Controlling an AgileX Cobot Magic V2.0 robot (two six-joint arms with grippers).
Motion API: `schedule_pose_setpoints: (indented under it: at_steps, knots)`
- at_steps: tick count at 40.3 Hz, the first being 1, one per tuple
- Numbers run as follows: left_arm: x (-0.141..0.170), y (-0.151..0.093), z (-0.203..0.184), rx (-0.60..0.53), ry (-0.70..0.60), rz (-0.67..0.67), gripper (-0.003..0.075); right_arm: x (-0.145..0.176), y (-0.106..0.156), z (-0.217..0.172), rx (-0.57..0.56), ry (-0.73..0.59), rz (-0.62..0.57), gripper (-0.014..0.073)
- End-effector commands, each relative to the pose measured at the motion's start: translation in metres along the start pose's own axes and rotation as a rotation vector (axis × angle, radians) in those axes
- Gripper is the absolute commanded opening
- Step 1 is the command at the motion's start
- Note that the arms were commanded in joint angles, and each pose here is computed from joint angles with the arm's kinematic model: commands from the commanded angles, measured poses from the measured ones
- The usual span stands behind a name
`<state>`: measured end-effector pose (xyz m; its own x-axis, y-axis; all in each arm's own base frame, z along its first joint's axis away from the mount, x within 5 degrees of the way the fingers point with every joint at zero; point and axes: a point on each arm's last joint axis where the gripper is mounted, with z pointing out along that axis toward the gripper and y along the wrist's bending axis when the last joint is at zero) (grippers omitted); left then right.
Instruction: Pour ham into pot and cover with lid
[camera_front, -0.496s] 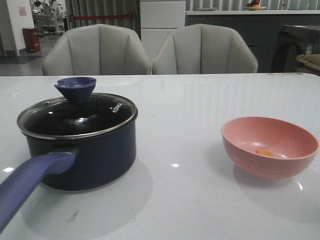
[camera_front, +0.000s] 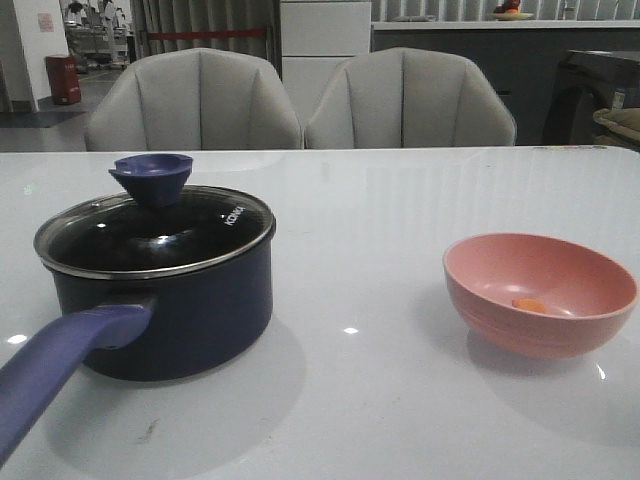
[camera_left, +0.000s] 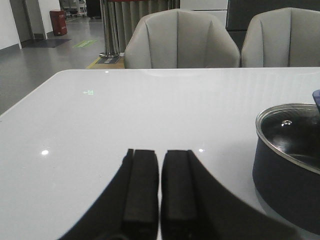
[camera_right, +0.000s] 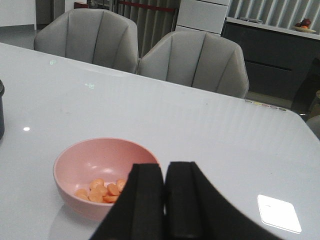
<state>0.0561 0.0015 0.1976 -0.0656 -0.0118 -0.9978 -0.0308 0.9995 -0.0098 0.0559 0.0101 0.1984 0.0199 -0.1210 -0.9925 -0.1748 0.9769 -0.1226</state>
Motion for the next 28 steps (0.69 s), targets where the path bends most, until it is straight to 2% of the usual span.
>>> schedule_pose_setpoints:
  at_steps: [1, 12, 22, 26, 28]
  knots:
    - [0.003, 0.000, 0.000, 0.006, -0.067, -0.006, 0.0122, -0.005, -0.001, -0.001, 0.021, -0.088, -0.001, 0.0150]
    - [-0.001, 0.000, 0.000, 0.005, -0.106, -0.006, 0.0122, -0.005, -0.001, -0.001, 0.021, -0.088, -0.001, 0.0150]
    - [-0.044, 0.001, -0.013, 0.000, -0.504, -0.012, 0.0122, -0.005, -0.001, -0.001, 0.021, -0.088, -0.001, 0.0150]
    - [-0.068, 0.000, -0.019, 0.002, -0.531, -0.012, 0.0122, -0.005, -0.001, -0.001, 0.021, -0.088, -0.001, 0.0150]
    - [-0.079, 0.000, -0.020, 0.004, -0.492, -0.026, 0.0122, -0.005, -0.001, -0.001, 0.021, -0.088, -0.001, 0.0150]
